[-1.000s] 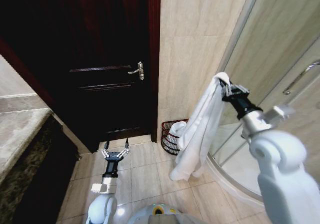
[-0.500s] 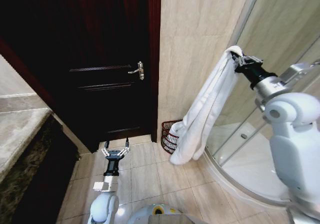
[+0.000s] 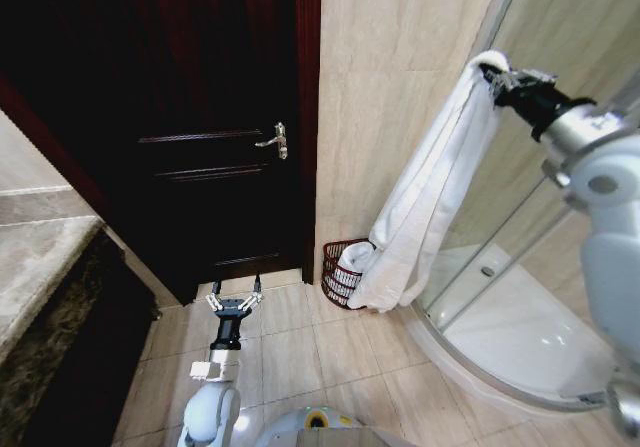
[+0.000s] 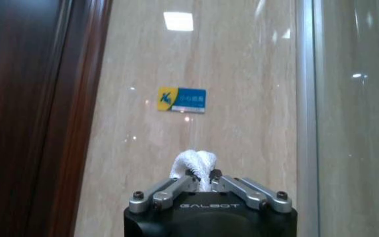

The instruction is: Discard the used towel into the hamper.

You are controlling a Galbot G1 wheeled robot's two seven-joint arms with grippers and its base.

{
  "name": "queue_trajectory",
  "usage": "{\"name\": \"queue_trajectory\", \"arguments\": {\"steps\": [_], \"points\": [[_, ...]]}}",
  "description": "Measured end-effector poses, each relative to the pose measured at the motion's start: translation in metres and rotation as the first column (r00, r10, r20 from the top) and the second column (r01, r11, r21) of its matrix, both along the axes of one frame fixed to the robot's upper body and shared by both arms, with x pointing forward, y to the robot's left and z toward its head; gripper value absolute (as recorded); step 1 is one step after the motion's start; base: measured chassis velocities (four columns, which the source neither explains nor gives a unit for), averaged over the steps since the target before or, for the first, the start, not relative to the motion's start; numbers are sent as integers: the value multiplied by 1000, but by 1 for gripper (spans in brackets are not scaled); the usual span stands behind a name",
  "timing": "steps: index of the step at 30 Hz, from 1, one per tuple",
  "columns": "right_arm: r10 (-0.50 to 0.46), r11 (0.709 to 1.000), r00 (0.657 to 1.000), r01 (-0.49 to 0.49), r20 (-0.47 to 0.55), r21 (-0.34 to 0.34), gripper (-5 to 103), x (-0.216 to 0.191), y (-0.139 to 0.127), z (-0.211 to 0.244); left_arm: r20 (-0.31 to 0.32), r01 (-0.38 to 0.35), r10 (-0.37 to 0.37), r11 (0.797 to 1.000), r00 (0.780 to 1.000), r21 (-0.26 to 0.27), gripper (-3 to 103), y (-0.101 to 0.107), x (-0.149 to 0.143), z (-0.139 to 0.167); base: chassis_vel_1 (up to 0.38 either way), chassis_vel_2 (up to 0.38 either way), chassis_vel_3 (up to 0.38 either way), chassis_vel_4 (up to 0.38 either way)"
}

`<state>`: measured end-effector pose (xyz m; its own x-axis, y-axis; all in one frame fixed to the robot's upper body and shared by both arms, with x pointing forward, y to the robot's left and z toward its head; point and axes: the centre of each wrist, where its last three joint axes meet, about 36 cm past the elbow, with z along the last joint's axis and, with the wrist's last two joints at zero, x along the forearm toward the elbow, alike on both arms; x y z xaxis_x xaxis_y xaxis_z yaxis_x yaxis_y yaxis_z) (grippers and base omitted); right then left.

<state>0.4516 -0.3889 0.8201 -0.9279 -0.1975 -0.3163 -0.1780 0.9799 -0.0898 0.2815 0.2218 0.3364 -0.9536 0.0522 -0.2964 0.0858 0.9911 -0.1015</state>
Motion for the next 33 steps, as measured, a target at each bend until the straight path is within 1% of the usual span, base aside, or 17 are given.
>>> {"name": "queue_trajectory", "arguments": {"steps": [3, 4, 7, 8, 10, 11, 15, 16, 19, 20, 23, 28, 30, 32, 33], "points": [[-18, 1000, 999, 19, -51, 23, 4, 30, 3, 15, 10, 3, -3, 1000, 1000, 1, 100, 0, 5, 2, 0, 0, 0, 0], [-18, 1000, 999, 19, -51, 23, 4, 30, 3, 15, 10, 3, -3, 1000, 1000, 1, 100, 0, 5, 2, 0, 0, 0, 0], [-53, 998, 991, 56, -126, 15, 4, 80, 11, 5, 16, 5, -5, 1000, 1000, -9, 100, 0, 11, 1, 0, 0, 0, 0], [-53, 998, 991, 56, -126, 15, 4, 80, 11, 5, 16, 5, -5, 1000, 1000, -9, 100, 0, 11, 1, 0, 0, 0, 0], [-63, 998, 990, 65, -123, 19, 4, 102, 19, 9, 18, 7, -7, 1000, 1000, -9, 100, 3, 15, -1, 0, 0, 0, 0], [-63, 998, 990, 65, -123, 19, 4, 102, 19, 9, 18, 7, -7, 1000, 1000, -9, 100, 3, 15, -1, 0, 0, 0, 0], [-60, 997, 995, 63, -74, 40, 4, 122, 27, 50, 20, 3, -3, 1000, 1000, -3, 100, 10, 19, 4, 0, 0, 0, 0], [-60, 997, 995, 63, -74, 40, 4, 122, 27, 50, 20, 3, -3, 1000, 1000, -3, 100, 10, 19, 4, 0, 0, 0, 0], [-68, 997, 996, 70, -53, 33, 4, 128, 28, 86, 27, 0, 0, 1000, 1000, -6, 100, 10, 18, 8, 0, 0, 0, 0], [-68, 997, 996, 70, -53, 33, 4, 128, 28, 86, 27, 0, 0, 1000, 1000, -6, 100, 10, 18, 8, 0, 0, 0, 0], [-71, 997, 996, 73, -58, 30, 4, 125, 32, 111, 17, 1, -1, 1000, 1000, -5, 100, 7, 11, 8, 0, 0, 0, 0], [-68, 997, 995, 71, -71, 42, 4, 124, 34, 126, 14, 4, -4, 1000, 1000, -5, 100, 4, 7, 8, 0, 0, 0, 0], [-63, 996, 995, 67, -73, 51, 4, 132, 34, 134, 16, 5, -4, 1000, 1000, -4, 100, 3, 6, 9, 0, 0, 0, 0], [-50, 997, 997, 53, -51, 64, 4, 145, 39, 149, 18, 5, -5, 1000, 1000, -4, 100, 3, 6, 10, 0, 0, 0, 0], [-50, 997, 997, 53, -51, 64, 4, 145, 39, 149, 18, 5, -5, 1000, 1000, -4, 100, 3, 6, 10, 0, 0, 0, 0]]}}
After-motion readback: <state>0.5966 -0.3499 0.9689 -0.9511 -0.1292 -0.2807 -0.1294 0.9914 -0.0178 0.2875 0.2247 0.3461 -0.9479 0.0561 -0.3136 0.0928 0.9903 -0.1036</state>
